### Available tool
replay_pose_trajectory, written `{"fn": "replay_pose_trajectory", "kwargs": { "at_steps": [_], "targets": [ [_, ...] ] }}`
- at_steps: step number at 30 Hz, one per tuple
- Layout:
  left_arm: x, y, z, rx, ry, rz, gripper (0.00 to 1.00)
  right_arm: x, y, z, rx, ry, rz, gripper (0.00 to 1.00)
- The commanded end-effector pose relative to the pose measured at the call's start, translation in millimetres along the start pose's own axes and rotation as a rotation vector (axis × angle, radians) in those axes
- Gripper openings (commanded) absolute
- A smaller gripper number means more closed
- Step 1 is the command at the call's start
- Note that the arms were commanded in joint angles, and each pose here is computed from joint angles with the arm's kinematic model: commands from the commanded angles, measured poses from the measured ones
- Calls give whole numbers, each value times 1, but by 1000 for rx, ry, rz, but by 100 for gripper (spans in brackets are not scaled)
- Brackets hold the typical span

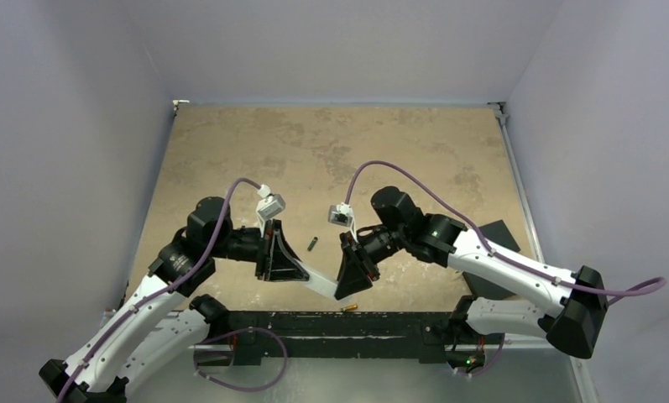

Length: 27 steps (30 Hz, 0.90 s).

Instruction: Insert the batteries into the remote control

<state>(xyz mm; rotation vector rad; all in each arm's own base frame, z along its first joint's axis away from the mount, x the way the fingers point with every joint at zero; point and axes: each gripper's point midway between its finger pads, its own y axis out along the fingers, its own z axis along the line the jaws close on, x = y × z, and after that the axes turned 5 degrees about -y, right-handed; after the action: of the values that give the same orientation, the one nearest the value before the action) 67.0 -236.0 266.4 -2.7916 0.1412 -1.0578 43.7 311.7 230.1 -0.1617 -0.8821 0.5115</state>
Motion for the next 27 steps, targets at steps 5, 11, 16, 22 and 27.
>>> {"fn": "replay_pose_trajectory", "kwargs": {
  "at_steps": [5, 11, 16, 22, 27],
  "targets": [
    [-4, 0, -2, -31, 14, 11, 0, 21, -6, 6, -16, -58, -16, 0],
    [-1, 3, 10, 13, -26, -24, 0, 26, -11, 1, -81, -78, -34, 30],
    [9, 5, 15, 44, -39, -83, 0, 28, -18, -5, -162, -70, -75, 50],
    [25, 2, 16, 87, -39, -160, 0, 28, -28, -18, -288, 0, -179, 63],
    [33, 0, 22, 134, -60, -217, 0, 31, -44, -27, -401, 63, -313, 68]
  ]
}}
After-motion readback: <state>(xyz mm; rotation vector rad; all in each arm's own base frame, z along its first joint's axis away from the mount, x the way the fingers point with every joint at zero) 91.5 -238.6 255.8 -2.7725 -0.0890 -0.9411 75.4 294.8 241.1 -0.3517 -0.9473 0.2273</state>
